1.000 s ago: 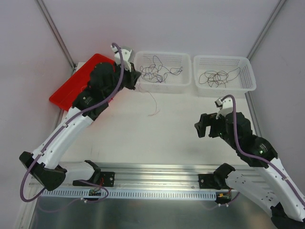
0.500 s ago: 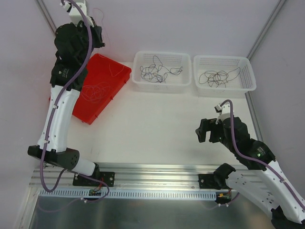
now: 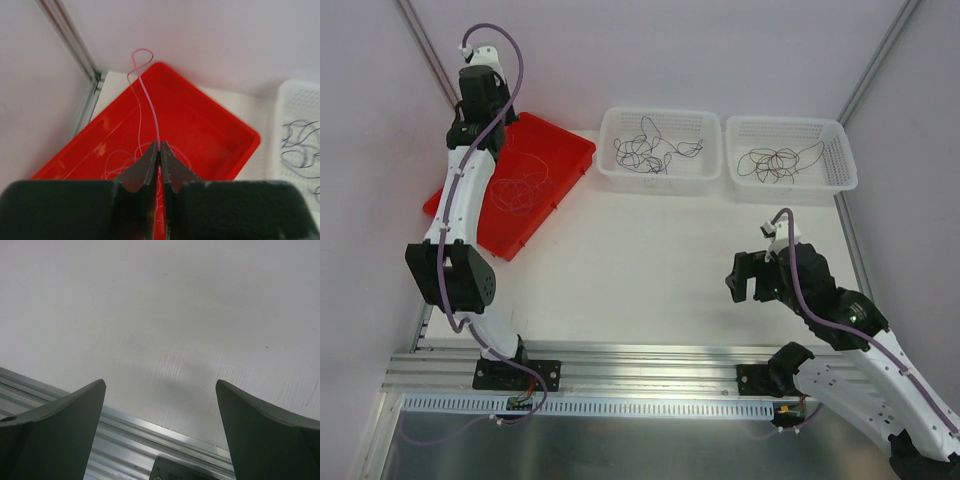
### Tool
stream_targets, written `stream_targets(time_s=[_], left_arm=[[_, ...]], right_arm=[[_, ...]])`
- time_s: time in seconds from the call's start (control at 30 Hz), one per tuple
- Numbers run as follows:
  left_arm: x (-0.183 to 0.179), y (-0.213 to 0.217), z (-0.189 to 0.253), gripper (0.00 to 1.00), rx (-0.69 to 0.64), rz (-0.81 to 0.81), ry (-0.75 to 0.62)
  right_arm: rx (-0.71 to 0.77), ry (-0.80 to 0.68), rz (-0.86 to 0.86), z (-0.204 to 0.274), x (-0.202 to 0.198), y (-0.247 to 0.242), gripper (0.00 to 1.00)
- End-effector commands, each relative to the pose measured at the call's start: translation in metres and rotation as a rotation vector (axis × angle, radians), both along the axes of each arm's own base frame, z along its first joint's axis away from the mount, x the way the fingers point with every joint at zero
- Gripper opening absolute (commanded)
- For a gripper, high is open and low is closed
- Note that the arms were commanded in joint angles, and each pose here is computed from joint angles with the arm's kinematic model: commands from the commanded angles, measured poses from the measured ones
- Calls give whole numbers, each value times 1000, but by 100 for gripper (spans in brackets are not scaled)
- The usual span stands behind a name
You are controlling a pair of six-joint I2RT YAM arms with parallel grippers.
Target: Untangle the cables
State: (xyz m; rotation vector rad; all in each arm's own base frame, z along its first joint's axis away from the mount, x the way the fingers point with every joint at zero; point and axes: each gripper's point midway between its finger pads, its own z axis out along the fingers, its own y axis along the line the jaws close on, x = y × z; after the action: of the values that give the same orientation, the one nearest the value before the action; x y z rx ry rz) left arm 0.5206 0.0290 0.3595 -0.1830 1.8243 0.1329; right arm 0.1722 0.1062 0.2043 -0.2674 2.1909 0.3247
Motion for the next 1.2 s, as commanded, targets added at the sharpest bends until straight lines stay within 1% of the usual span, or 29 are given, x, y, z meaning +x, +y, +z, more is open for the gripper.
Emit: stream_targets(time_s=[0.0, 0.07, 0.1, 0.13, 0.17, 0.23, 0.27, 0.3, 0.33, 0.37, 0.4, 0.43, 0.47, 0.5, 0.53, 0.57, 0.6, 0.63, 0.67, 0.7, 0.77, 0.8, 0.87, 0.9, 0.97, 1.0, 1.03, 1.07, 1.17], left_arm=[[6, 24, -70, 6, 36, 76, 152], [1, 32, -108, 20, 38, 94, 234], [-1, 32, -117, 32, 13, 98, 249], [-5, 34, -120, 55, -17, 83, 255], [-13, 32, -134, 64, -41, 78, 284], [-23, 27, -129, 83, -90, 68, 271], [-30, 25, -136, 87, -109, 68, 286], [-36, 25, -135, 90, -115, 67, 290], [-44, 22, -122, 92, -125, 66, 264], [-52, 20, -125, 97, -143, 62, 273], [-59, 17, -122, 98, -154, 59, 273], [-72, 14, -108, 99, -164, 54, 251], [-83, 10, -111, 99, -187, 46, 262], [-96, 7, -94, 99, -194, 32, 226], [-109, 4, -102, 99, -206, 29, 255], [-119, 2, -99, 99, -220, 28, 251], [-134, -2, -81, 99, -227, 14, 205], [-145, -4, -77, 99, -231, 9, 199], [-158, -6, -83, 99, -241, 7, 216], [-174, -9, -67, 99, -243, -7, 172], [-197, -14, -68, 99, -254, -21, 187], [-213, -17, -54, 99, -256, -34, 146], [-235, -19, -51, 99, -264, -31, 147], [-251, -24, -39, 99, -270, -56, 99], [-271, -25, -35, 99, -271, -55, 71], [-290, -26, -28, 99, -267, -58, 28], [-299, -25, -31, 99, -267, -51, 19], [-318, -27, -27, 99, -266, -53, -16], [-347, -21, -33, 99, -266, -4, -47]], right_arm=[[10, 23, 23, -4, 2, 9, 97], [15, 31, 34, -3, 1, 11, 97], [14, 31, 38, -3, 1, 12, 97], [18, 30, 32, -2, 1, 11, 97], [15, 28, 27, -2, 2, 10, 97], [5, 25, 8, -2, 3, 6, 97], [5, 29, 0, -2, 2, 6, 97], [6, 28, -6, -1, 3, 5, 97], [1, 37, -13, -3, 2, 3, 97], [7, 39, -22, -2, 2, 3, 97], [7, 43, -29, -3, 1, 2, 97], [-2, 53, -42, -5, 0, -1, 97], [2, 55, -53, -4, -1, -3, 97], [-4, 59, -59, -5, -3, -5, 97], [-14, 63, -72, -5, -4, -9, 97], [-18, 63, -78, -5, -6, -11, 97], [-13, 54, -85, -2, -7, -14, 97], [-24, 49, -100, -2, -9, -19, 97], [-19, 36, -106, 3, -10, -22, 97], [-10, 19, -114, 7, -11, -25, 97], [-22, -7, -153, 13, -13, -36, 97], [-19, -24, -167, 17, -15, -41, 97], [-42, -52, -219, 26, -17, -57, 97], [-57, -70, -257, 30, -21, -69, 97], [-45, -104, -293, 40, -24, -79, 97], [-52, -120, -316, 43, -26, -86, 97], [-36, -144, -329, 47, -30, -92, 97], [-26, -163, -343, 53, -31, -96, 97], [-4, -220, -385, 61, -39, -111, 97]])
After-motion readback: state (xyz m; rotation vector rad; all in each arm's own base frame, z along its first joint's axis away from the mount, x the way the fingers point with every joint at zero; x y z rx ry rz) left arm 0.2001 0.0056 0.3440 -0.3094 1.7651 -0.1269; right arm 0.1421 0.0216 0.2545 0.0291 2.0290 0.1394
